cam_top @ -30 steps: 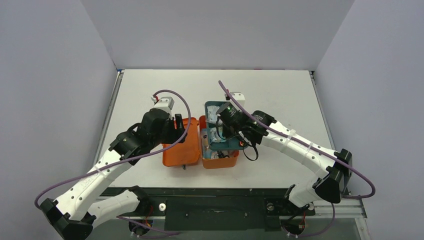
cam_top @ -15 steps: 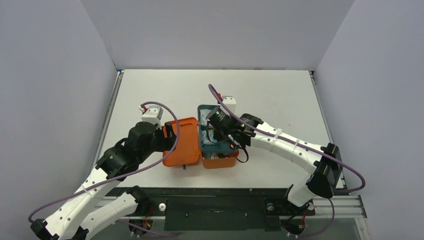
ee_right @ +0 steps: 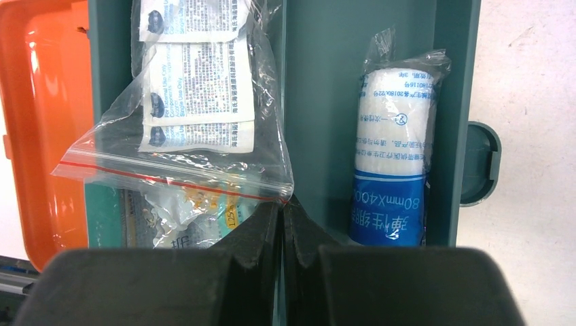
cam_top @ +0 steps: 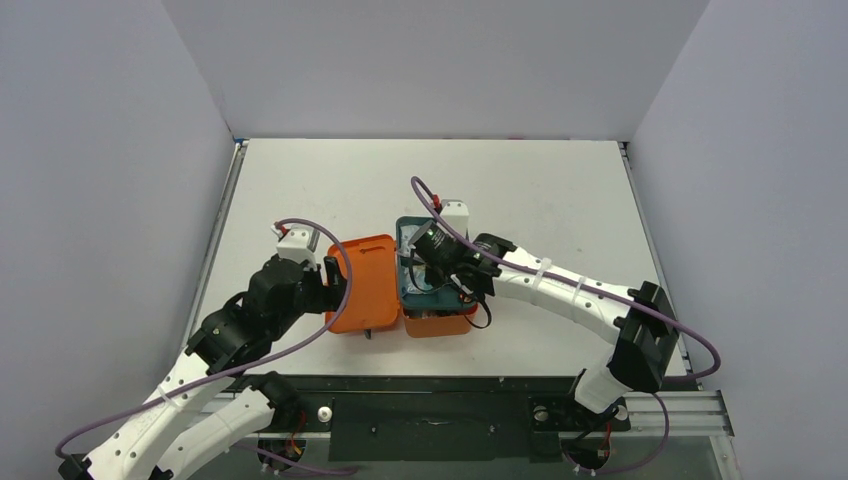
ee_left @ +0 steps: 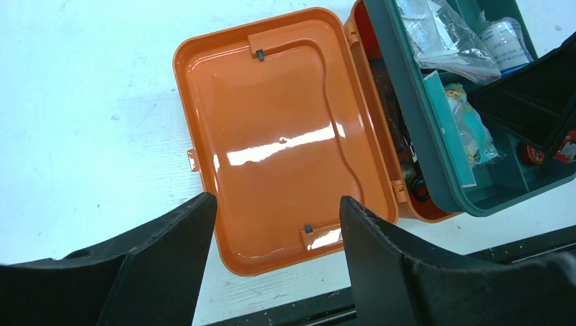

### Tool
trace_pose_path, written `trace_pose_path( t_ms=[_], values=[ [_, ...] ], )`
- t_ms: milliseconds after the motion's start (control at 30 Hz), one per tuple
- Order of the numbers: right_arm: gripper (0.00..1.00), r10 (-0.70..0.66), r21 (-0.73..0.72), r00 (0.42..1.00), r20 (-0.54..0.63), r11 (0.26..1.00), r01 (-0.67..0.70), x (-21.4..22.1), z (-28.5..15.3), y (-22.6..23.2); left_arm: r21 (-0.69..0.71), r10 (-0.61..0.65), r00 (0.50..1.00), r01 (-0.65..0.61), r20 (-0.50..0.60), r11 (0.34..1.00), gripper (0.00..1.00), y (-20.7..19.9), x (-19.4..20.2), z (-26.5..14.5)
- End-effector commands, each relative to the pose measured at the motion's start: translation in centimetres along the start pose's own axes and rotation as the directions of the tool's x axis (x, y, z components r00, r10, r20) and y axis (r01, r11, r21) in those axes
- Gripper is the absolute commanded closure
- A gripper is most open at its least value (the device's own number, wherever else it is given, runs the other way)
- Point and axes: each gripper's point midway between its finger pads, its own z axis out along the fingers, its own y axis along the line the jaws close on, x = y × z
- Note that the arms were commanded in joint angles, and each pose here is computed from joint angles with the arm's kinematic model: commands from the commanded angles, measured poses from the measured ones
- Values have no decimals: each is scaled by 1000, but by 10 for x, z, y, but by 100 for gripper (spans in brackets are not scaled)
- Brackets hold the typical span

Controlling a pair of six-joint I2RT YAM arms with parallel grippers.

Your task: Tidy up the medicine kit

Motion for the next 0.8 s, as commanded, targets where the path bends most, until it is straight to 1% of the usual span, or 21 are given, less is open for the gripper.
trace_pose_path(
  t_ms=[0, 233, 767],
  values=[
    [100, 27, -11, 997, 66, 1000, -26, -12, 1, 6, 14, -4, 998, 3, 64, 1000, 35, -3, -13, 2],
    [100, 10, 23, 998, 62, 1000, -12, -4, 8, -4, 11, 1, 999, -1, 49, 1000, 34, -4, -10, 5],
    [100, -19, 21, 999, 48, 1000, 18, 5, 11, -9, 7, 1, 999, -2, 39, 1000, 34, -3, -7, 7]
  ],
)
